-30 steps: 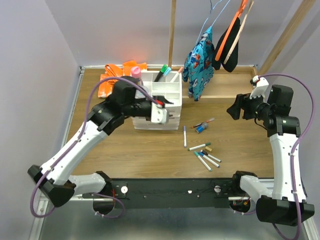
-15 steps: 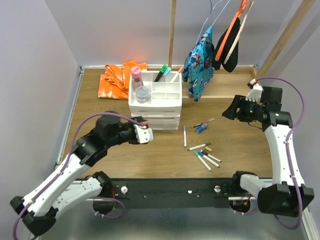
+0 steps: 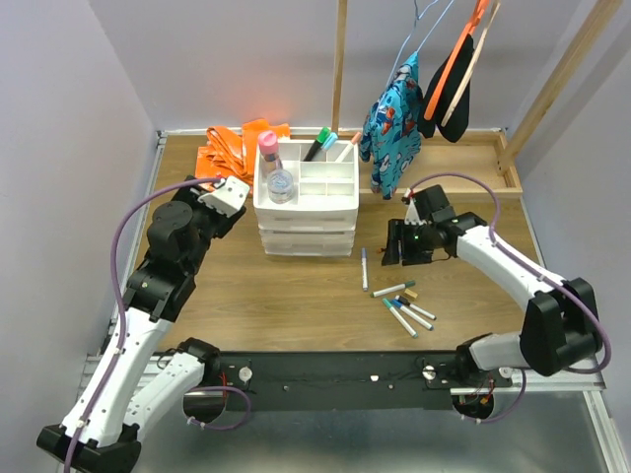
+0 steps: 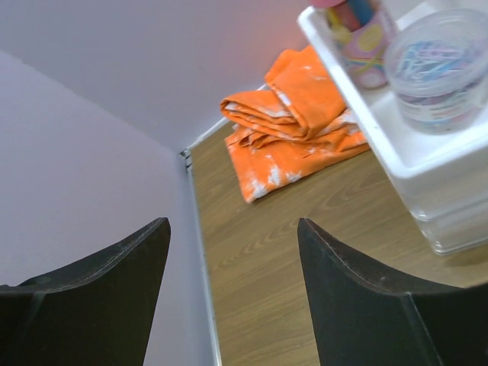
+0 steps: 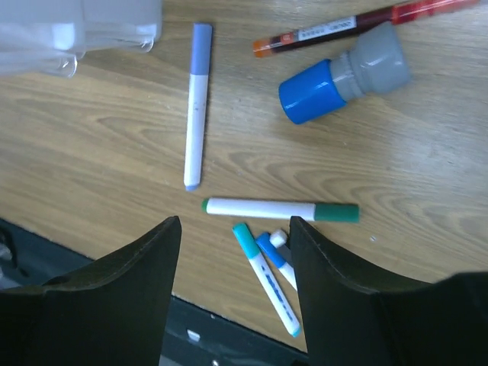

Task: Sort the stationery into containers
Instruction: Pick up the pen from the center of the board.

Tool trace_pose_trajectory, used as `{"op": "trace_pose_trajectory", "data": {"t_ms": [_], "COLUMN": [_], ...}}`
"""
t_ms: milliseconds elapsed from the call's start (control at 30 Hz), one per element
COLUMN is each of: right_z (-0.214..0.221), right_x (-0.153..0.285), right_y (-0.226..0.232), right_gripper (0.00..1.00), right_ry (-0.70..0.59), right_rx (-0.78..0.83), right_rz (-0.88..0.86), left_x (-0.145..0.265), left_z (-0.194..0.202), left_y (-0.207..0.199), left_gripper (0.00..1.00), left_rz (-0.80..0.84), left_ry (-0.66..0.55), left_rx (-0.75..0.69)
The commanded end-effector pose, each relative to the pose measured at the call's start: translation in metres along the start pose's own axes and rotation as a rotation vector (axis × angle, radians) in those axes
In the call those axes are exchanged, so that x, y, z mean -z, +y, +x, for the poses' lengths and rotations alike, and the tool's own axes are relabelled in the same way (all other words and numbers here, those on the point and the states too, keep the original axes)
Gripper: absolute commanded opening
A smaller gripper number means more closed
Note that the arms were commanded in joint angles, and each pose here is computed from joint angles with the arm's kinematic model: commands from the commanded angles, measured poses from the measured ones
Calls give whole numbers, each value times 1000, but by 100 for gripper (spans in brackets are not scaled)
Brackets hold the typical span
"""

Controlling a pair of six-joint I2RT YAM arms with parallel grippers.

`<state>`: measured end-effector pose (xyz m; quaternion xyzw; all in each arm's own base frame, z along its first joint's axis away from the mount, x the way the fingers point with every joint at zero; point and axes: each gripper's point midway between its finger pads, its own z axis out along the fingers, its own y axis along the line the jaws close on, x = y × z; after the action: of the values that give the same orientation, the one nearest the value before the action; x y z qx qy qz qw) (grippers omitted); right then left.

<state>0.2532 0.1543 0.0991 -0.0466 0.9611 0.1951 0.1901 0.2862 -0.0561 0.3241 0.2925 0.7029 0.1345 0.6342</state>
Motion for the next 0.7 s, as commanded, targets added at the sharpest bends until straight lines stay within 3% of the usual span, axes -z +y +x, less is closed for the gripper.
{"op": "trace_pose_trajectory", "data": {"t_ms": [0,233,433,667], "right_z": [-17,-41,-36,-33], "right_x": [-29,-62,-81,-97], "right_y": [13,33,23,23], "right_gripper": [66,67,67,59], "right_ry": [-111,-235,-211,-198], "right_rx": [-22,37,45,71], "right_rz": [64,91,143,155], "left_x": [9,13,16,19], "left_z": [-1,12,10,10], "left_y": [33,37,38,39], "left_gripper": [77,78,79,79], "left_rz": [-135,-175,-178,-187], "left_ry": [2,10,-11,-16], "left_rx": [27,66,71,70]}}
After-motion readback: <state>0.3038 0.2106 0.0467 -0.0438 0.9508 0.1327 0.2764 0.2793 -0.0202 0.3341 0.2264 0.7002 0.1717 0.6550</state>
